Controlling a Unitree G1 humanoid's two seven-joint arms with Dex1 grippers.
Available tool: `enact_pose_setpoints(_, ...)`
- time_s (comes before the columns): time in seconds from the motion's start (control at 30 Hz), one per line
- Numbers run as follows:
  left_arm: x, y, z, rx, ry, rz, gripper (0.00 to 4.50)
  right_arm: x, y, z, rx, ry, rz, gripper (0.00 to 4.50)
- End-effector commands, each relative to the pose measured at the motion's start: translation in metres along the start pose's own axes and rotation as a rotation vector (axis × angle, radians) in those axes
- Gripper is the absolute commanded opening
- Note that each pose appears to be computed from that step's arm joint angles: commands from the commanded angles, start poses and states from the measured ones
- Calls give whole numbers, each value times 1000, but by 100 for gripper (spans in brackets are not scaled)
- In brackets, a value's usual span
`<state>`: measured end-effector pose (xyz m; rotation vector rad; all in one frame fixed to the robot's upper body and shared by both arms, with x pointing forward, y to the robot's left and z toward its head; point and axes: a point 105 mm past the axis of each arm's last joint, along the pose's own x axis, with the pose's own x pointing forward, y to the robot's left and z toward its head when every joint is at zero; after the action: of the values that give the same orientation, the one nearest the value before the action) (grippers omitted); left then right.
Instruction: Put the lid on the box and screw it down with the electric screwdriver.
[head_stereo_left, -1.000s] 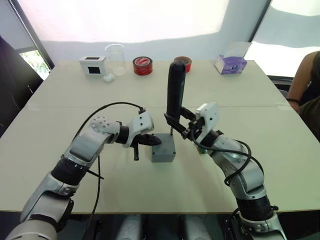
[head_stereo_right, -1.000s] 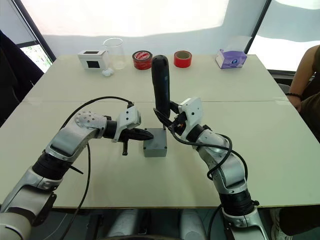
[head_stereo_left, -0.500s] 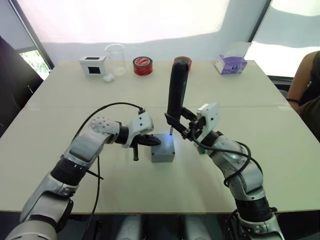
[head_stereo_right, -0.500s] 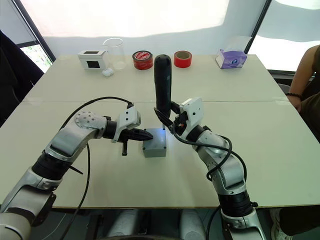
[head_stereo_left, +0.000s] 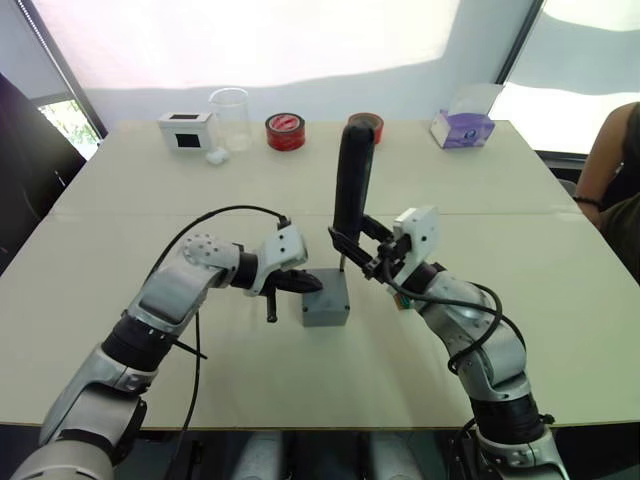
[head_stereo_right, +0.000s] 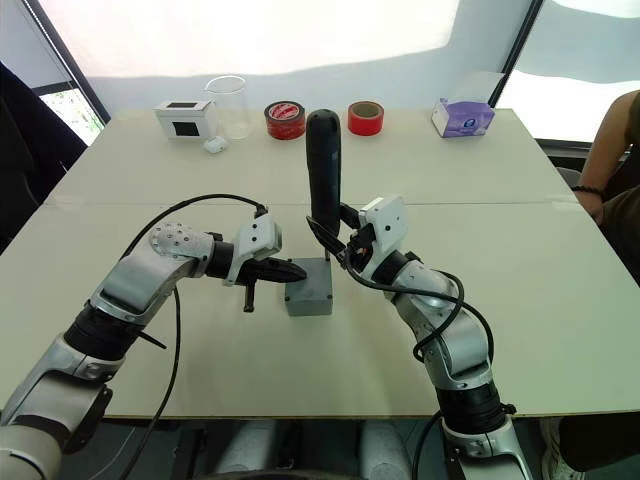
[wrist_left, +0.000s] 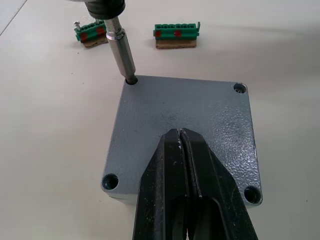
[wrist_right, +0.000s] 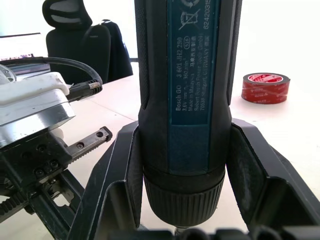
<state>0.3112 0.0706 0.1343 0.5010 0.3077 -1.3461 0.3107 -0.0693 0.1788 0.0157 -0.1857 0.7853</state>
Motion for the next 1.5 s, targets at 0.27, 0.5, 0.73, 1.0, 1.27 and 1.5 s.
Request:
enact_pose_setpoints(0.27,1,-3,-3,-34,-45,10,0,-6,-33,85,-82,-123,-16,175)
enact_pose_setpoints(0.5,-6,9,10,-53,-162,116,0,-5,-30,139,58,-223,-9,175)
enact_pose_setpoints(0.73,-13,17,23,-81,-215,110,0,-32,-59,137,218,-48,-55,175)
enact_pose_setpoints(1.0,-19,-20,77,23,-292,-135,0,-124,-125,51,405,617,-371,175)
enact_pose_setpoints(1.27,-10,-39,62,66,-222,-196,0,-161,-135,13,553,801,-488,175)
enact_pose_setpoints(1.5,-6,-49,47,99,-162,-210,0,-175,-136,-17,554,947,-541,175)
